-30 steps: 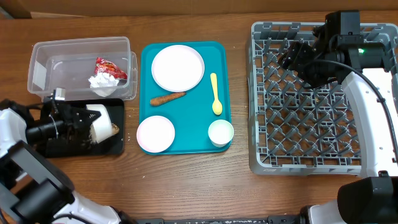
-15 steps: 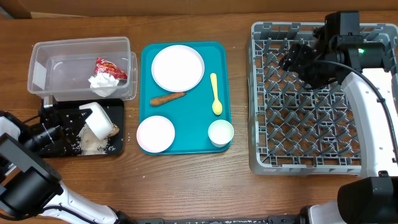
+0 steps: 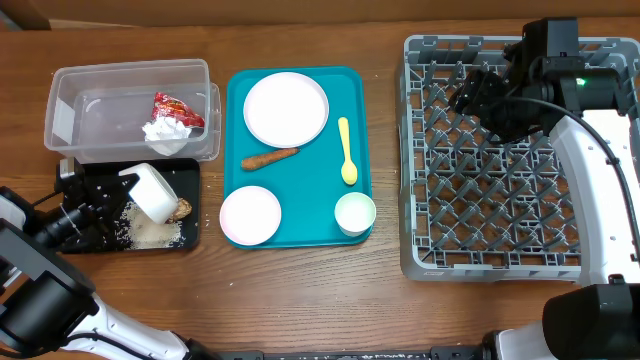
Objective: Sort waste into correct bins and load items into the dishwasher
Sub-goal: 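Carry the rice bowl left and tip the rice onto the black tray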
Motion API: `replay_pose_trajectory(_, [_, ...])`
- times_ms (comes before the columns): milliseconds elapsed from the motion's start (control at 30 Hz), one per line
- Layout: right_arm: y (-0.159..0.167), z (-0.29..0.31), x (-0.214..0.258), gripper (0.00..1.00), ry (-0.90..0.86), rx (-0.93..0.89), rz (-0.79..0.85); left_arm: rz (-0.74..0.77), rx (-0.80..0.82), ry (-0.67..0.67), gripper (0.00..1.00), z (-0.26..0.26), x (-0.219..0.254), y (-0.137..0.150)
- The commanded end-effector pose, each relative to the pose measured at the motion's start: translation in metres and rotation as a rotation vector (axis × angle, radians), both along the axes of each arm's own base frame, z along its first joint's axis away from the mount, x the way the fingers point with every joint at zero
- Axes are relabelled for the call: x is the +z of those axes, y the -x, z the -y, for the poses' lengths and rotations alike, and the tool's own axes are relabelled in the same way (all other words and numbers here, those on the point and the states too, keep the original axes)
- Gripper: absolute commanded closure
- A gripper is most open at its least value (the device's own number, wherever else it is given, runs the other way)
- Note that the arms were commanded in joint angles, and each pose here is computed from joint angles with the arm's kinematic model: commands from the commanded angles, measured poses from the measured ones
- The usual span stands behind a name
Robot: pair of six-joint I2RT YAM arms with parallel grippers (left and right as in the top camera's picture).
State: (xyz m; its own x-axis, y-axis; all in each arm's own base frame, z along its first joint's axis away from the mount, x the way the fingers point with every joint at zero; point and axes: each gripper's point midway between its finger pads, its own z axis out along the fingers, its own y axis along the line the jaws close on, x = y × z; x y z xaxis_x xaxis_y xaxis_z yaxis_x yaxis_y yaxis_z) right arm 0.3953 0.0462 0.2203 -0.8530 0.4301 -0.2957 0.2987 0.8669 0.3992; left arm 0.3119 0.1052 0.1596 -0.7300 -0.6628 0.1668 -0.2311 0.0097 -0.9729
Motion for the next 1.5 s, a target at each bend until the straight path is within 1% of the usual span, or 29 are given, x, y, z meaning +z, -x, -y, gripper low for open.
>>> replay_pose_trajectory(0, [-0.002,0.000,0.005,0.25,0.008,0.005,0.018,0.047,0.020,-0.018,0.96,-0.008,0.005,-0.005])
replay_pose_trajectory(133, [-0.001,0.000,0.005,0.25,0.008,0.005,0.016,0.028,0.023,0.015,0.96,-0.005,0.012,-0.003])
replay_pose_trajectory(267, [0.001,0.000,0.004,0.25,0.008,0.005,0.007,0.099,0.007,-0.070,0.96,-0.008,0.018,-0.003])
replay_pose_trajectory(333, [0.001,0.000,0.004,0.25,0.008,0.005,0.005,0.089,-0.011,-0.109,0.96,-0.012,0.013,-0.005])
replay_pose_trajectory(400, [0.001,0.000,0.004,0.25,0.008,0.005,0.005,0.051,-0.017,-0.102,0.96,-0.013,0.014,-0.005])
replay_pose_trajectory(533, [0.002,0.000,0.003,0.25,0.008,0.005,0.003,0.077,-0.021,-0.125,0.96,-0.016,0.023,-0.007])
replay_pose_trajectory(600, [0.002,0.000,0.003,0.25,0.008,0.005,0.003,0.086,-0.007,-0.114,0.96,-0.018,0.027,-0.010])
replay_pose_trajectory(767, [0.002,0.000,0.003,0.25,0.008,0.005,0.002,0.106,-0.002,-0.130,0.96,-0.020,0.027,-0.012])
replay_pose_trajectory(833, [0.002,0.000,0.003,0.24,0.008,0.005,0.002,0.090,0.002,-0.109,0.96,-0.020,0.029,-0.012])
replay_pose_trajectory(900, [0.002,0.000,0.003,0.21,0.008,0.005,0.002,0.058,0.005,-0.075,0.96,-0.017,0.031,-0.010])
replay_pose_trajectory(967, [0.002,0.000,0.003,0.21,0.008,0.005,0.002,0.057,0.012,-0.071,0.96,-0.019,0.030,-0.011])
replay_pose_trajectory(1100, [0.002,0.000,0.003,0.21,0.008,0.005,0.002,0.002,0.063,0.041,0.96,-0.021,0.039,-0.016])
replay_pose_trajectory(1133, [0.002,0.000,0.003,0.21,0.008,0.005,0.002,0.016,0.076,0.050,0.96,-0.022,0.042,-0.018])
replay_pose_trajectory(1267, [0.002,0.000,0.003,0.21,0.008,0.005,0.002,0.041,0.086,0.053,0.96,-0.023,0.045,-0.020])
replay_pose_trajectory(1367, [0.002,0.000,0.003,0.21,0.008,0.005,0.003,0.046,0.049,0.019,0.96,-0.015,0.044,-0.019])
replay_pose_trajectory(1400, [0.002,0.000,0.003,0.20,0.008,0.005,0.002,0.053,0.033,0.002,0.96,-0.011,0.045,-0.019])
replay_pose_trajectory(1433, [0.002,0.000,0.003,0.16,0.008,0.005,0.002,0.059,0.020,-0.011,0.96,-0.007,0.047,-0.019])
replay_pose_trajectory(1467, [0.002,0.000,0.003,0.07,0.008,0.005,0.002,0.074,0.008,-0.025,0.96,-0.003,0.051,-0.020])
